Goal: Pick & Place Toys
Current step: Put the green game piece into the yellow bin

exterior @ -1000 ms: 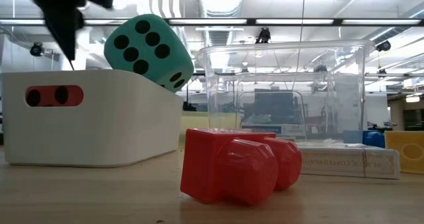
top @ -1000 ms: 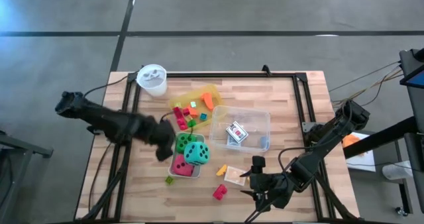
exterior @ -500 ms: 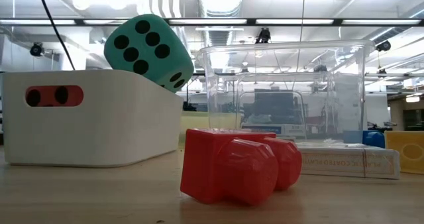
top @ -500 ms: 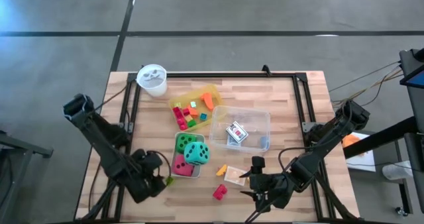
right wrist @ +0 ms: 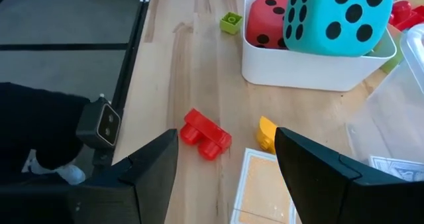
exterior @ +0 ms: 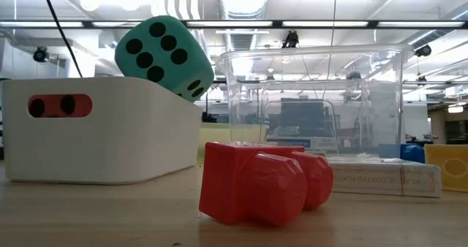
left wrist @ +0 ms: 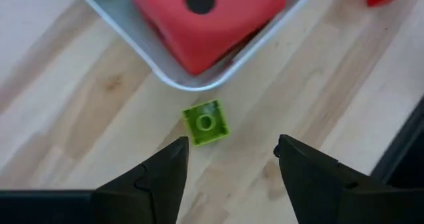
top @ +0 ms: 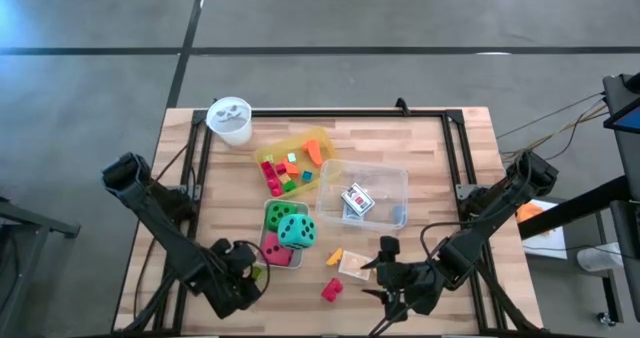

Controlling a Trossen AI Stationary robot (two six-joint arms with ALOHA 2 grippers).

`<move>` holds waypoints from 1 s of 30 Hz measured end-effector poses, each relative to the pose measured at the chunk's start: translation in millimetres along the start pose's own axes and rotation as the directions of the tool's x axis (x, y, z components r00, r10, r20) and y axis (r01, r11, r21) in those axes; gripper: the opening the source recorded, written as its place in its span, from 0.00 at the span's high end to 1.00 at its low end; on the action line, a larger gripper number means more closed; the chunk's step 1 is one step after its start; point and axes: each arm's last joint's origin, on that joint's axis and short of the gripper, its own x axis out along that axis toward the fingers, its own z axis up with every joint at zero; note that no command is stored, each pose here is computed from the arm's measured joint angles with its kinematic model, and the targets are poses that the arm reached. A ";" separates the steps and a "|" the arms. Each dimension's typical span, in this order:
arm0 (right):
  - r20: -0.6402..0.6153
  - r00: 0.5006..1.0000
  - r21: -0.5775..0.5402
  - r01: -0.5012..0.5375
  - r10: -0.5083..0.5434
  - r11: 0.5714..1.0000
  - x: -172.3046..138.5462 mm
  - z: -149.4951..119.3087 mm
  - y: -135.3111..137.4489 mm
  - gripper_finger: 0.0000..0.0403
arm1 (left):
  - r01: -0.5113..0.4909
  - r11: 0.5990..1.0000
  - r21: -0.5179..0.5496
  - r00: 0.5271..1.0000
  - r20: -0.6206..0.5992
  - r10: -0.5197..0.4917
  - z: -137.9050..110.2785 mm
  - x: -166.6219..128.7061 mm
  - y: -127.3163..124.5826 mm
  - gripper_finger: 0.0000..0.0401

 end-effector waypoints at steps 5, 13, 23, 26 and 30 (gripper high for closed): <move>0.015 1.000 0.011 -0.010 0.010 1.000 -0.1 1.6 1.1 0.39 | 0.025 1.000 -0.010 1.000 0.002 -0.025 -2.8 11.1 -8.9 0.44; 0.011 0.999 0.037 -0.047 0.046 0.998 -1.6 1.1 4.7 0.39 | -0.033 0.995 -0.098 0.999 -0.022 0.031 -8.7 27.7 -11.4 0.35; 0.029 0.998 0.041 -0.054 0.053 0.998 -2.2 1.6 6.5 0.39 | -0.057 0.994 -0.091 0.998 -0.030 0.054 -11.2 35.6 -12.7 0.06; 0.038 0.998 0.046 -0.061 0.059 0.997 -1.8 1.4 6.9 0.39 | -0.057 0.994 -0.091 0.998 -0.030 0.054 -11.2 35.6 -12.7 0.01; 0.040 0.997 0.043 -0.062 0.060 0.997 -1.4 0.9 6.9 0.39 | -0.085 0.991 -0.103 0.996 -0.029 0.082 -13.9 43.4 -6.2 0.04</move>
